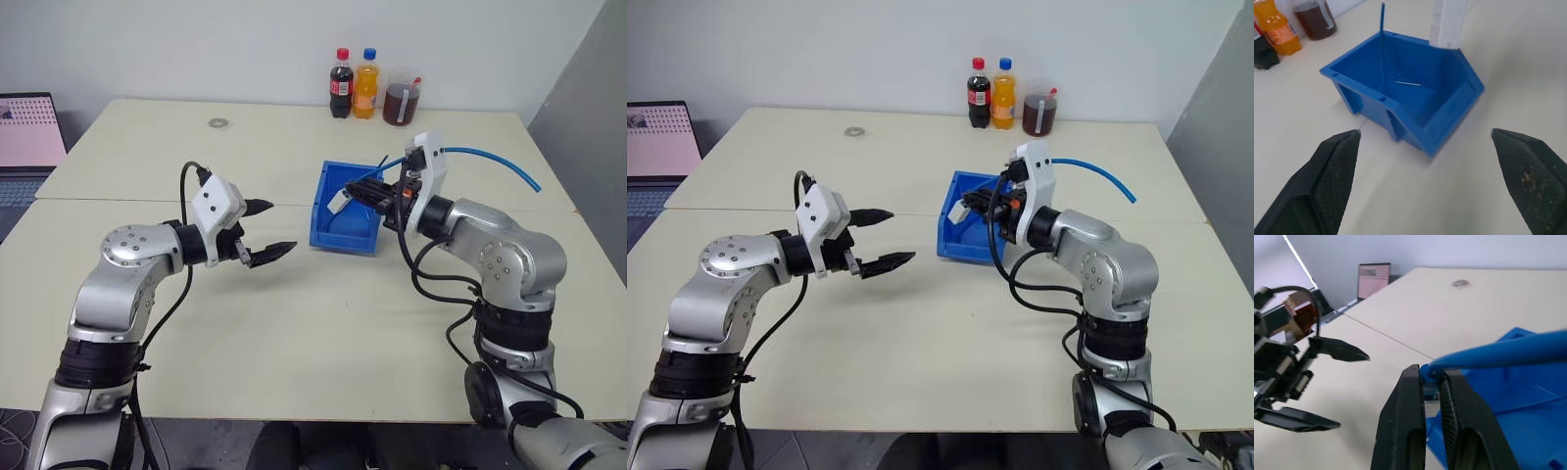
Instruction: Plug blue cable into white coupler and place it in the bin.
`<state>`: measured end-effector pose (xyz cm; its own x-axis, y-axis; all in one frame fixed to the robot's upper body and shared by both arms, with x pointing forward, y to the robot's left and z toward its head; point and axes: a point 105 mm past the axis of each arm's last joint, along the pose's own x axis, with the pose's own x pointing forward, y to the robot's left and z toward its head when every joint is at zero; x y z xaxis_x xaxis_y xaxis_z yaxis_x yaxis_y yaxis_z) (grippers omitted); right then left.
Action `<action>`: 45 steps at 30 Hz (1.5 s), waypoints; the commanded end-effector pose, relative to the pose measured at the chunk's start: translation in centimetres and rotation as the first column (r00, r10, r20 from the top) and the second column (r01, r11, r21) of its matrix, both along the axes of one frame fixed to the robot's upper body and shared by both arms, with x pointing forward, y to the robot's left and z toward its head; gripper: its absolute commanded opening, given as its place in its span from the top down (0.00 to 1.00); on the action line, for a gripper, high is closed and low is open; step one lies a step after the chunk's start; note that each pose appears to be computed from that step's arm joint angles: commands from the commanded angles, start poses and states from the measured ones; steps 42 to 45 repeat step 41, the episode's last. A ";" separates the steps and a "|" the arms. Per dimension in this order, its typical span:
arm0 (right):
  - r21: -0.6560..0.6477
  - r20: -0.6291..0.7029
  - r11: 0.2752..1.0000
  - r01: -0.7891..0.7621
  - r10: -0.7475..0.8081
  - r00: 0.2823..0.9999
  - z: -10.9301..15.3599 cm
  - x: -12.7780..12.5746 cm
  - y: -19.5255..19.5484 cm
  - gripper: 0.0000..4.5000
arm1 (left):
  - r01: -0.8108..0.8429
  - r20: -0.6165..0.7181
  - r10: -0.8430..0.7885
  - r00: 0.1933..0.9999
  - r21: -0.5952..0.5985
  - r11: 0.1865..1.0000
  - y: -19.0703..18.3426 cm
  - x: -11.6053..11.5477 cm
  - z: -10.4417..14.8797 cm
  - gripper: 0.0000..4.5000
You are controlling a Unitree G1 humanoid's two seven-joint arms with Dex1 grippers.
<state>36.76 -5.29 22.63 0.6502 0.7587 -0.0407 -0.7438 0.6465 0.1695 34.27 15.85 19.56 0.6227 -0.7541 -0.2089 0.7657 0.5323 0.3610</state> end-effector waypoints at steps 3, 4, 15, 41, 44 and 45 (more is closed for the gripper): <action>-0.090 0.048 0.995 0.050 -0.046 0.998 0.6 4.4 0.4 0.89 | 0.052 0.083 -0.056 0.995 0.042 0.998 -1.9 0.8 1.2 0.00; -0.116 0.047 0.991 0.060 -0.055 0.997 0.4 5.2 0.3 0.82 | 0.061 0.090 -0.065 0.994 0.046 0.997 -2.3 0.9 1.3 0.00; -0.370 0.077 0.929 -0.030 0.062 0.995 1.8 6.4 -3.2 0.24 | 0.086 0.125 -0.092 0.988 0.054 0.995 -3.6 1.0 2.3 0.00; -0.431 0.141 0.902 0.012 0.054 0.989 -1.1 -6.5 -15.1 0.02 | -0.337 0.036 0.340 0.940 -0.061 0.939 7.4 1.5 0.3 0.00; -0.431 0.141 0.902 0.012 0.054 0.989 -1.1 -6.5 -15.1 0.02 | -0.337 0.036 0.340 0.940 -0.061 0.939 7.4 1.5 0.3 0.00; -0.431 0.141 0.902 0.012 0.054 0.989 -1.1 -6.5 -15.1 0.02 | -0.337 0.036 0.340 0.940 -0.061 0.939 7.4 1.5 0.3 0.00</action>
